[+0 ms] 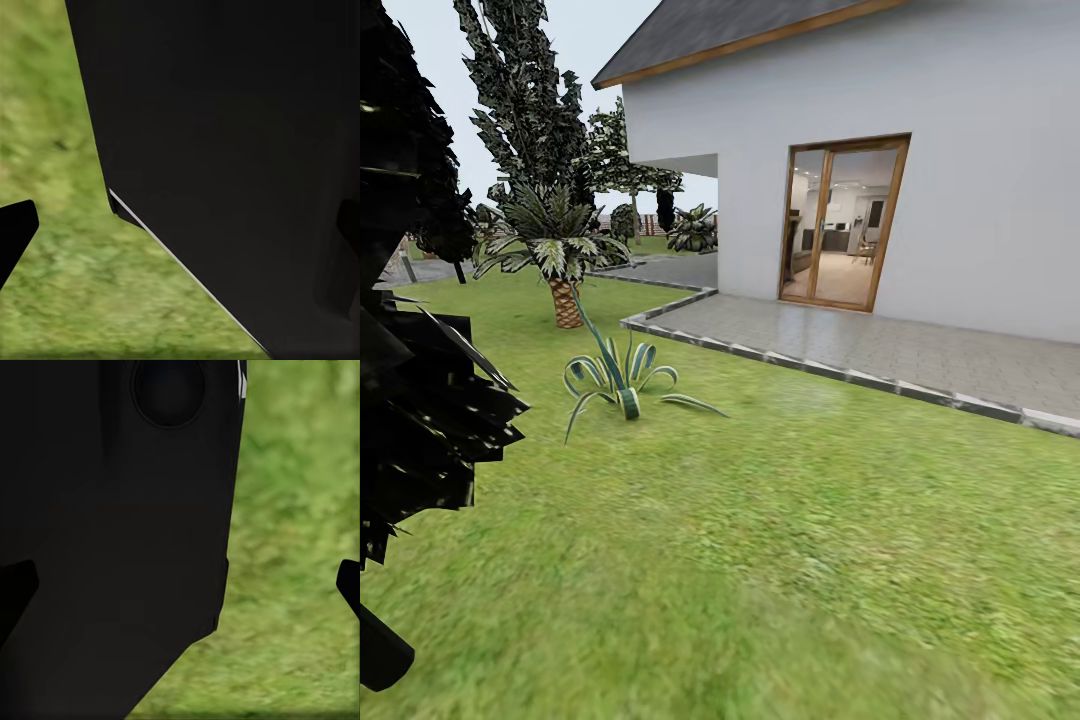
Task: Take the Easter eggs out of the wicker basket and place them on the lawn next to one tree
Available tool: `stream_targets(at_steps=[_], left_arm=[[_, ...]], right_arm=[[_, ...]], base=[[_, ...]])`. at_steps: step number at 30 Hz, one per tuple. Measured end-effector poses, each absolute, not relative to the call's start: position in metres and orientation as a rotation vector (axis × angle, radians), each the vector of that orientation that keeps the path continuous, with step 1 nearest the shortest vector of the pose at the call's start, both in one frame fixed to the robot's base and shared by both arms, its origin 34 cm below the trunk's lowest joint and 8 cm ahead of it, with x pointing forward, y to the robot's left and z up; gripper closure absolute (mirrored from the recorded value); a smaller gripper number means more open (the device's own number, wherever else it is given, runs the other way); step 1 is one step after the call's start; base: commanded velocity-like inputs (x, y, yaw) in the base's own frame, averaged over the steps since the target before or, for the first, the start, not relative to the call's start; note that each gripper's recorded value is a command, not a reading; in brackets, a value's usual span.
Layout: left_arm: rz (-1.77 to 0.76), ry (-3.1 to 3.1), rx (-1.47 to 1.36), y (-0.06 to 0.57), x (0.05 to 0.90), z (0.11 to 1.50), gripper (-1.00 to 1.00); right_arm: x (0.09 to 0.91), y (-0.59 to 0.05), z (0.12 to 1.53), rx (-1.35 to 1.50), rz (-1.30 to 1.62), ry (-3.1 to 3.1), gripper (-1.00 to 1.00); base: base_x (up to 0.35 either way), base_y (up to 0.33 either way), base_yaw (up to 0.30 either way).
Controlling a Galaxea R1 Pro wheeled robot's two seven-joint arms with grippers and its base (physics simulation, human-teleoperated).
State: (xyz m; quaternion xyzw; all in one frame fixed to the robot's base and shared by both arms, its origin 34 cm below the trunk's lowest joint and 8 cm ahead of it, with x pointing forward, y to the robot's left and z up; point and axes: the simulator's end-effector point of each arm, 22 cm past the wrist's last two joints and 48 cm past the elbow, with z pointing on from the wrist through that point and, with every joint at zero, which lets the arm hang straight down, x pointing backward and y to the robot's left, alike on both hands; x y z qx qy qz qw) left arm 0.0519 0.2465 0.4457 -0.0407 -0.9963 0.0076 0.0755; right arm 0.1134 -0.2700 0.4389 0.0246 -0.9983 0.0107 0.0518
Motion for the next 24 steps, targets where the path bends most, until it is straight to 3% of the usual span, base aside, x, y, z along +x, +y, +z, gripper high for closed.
stream_targets(at_steps=[24], left_arm=[[0.023, -2.988, -0.122, 0.2465, 0.0519, 0.4457, -1.0]], right_arm=[[0.1131, -0.2703, 0.4389, 0.075, 0.033, -3.036, -1.0]], base=[[0.0, 0.0, 0.0]])
